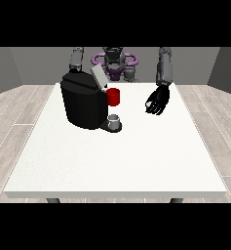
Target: Insert the coffee pod into the coffee machine and close the lid
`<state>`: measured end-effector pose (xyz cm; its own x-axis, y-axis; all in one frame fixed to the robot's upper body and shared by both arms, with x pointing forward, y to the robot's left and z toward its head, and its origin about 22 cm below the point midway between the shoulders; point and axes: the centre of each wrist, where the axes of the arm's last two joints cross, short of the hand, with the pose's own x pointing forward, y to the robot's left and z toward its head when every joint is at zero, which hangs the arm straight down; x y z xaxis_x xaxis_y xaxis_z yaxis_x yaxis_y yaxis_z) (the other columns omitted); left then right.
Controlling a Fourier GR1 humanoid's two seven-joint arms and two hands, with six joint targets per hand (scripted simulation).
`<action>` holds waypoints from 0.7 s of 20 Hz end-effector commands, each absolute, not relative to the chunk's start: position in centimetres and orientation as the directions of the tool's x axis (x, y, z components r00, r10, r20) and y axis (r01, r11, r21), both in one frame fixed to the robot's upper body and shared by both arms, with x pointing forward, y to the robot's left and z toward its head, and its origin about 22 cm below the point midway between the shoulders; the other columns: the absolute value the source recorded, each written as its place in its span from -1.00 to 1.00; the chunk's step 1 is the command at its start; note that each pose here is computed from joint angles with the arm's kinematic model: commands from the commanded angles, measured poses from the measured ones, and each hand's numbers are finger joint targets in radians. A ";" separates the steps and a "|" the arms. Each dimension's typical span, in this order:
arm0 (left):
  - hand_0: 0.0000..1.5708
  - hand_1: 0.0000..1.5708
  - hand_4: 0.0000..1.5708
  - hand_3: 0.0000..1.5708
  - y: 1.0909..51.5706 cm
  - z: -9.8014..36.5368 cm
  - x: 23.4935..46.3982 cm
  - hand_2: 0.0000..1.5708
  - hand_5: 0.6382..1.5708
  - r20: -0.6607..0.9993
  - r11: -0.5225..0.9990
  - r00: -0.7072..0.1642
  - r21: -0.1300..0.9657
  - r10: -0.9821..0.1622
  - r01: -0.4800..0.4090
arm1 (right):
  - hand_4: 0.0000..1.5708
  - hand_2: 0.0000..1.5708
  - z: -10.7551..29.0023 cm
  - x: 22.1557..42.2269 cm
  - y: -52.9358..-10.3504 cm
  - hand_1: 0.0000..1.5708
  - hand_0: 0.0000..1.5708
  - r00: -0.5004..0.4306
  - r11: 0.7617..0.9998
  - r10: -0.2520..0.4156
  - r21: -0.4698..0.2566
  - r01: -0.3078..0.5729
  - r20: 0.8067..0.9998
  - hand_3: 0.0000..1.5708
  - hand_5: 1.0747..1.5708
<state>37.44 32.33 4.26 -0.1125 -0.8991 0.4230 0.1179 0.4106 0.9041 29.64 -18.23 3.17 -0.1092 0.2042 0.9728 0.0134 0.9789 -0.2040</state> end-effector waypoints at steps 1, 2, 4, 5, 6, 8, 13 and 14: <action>-0.04 -0.04 -0.57 0.03 32.8 4.4 38.0 0.21 1.00 0.333 0.314 -0.114 0.936 -0.936 0.156 | -1.00 -1.00 1.7 29.0 -17.2 -1.00 -1.00 -0.104 0.977 0.211 -0.212 0.004 0.972 -1.00 1.00; 0.05 0.05 -0.57 0.09 31.2 2.7 37.3 0.27 1.00 0.311 0.283 -0.124 0.937 -0.942 0.206 | -1.00 -1.00 2.0 30.4 -20.0 -1.00 -1.00 -0.081 0.979 0.204 -0.204 0.012 0.976 -1.00 1.00; 0.16 0.16 -0.57 0.13 33.8 4.3 38.0 0.32 1.00 0.279 0.254 -0.109 0.947 -0.954 0.197 | -1.00 -1.00 2.6 29.9 -17.7 -1.00 -1.00 -0.149 0.980 0.194 -0.199 -0.022 0.970 -1.00 1.00; 0.12 0.12 -0.64 0.04 33.1 3.9 38.1 0.28 1.00 0.257 0.234 -0.100 0.951 -0.961 0.201 | -1.00 -1.00 2.3 30.1 -17.6 -1.00 -1.00 -0.144 0.984 0.175 -0.179 -0.021 0.974 -1.00 1.00; -0.04 -0.04 -0.56 -0.02 32.0 3.2 38.0 0.18 1.00 0.235 0.203 -0.098 0.943 -0.967 0.265 | -1.00 -1.00 3.1 30.9 -17.8 -1.00 -1.00 -0.078 0.984 0.177 -0.177 -0.003 0.981 -1.00 1.00; 0.00 0.00 -0.50 0.08 32.9 1.9 37.5 0.22 1.00 0.246 0.222 -0.064 0.939 -0.967 0.263 | -1.00 -1.00 1.4 29.6 -19.0 -1.00 -1.00 -0.078 0.984 0.177 -0.178 -0.012 0.981 -1.00 1.00; 0.16 0.16 -0.48 0.22 32.8 1.3 37.5 0.34 1.00 0.250 0.212 -0.103 0.934 -0.963 0.287 | -1.00 -1.00 -0.3 29.0 -19.7 -1.00 -1.00 -0.010 0.979 0.205 -0.205 -0.008 0.979 -1.00 1.00; 0.32 0.32 -0.50 0.28 30.6 2.5 38.9 0.43 1.00 0.260 0.220 -0.123 0.937 -0.958 0.273 | -1.00 -1.00 0.1 30.1 -18.8 -1.00 -1.00 -0.038 0.986 0.164 -0.163 0.026 0.986 -1.00 1.00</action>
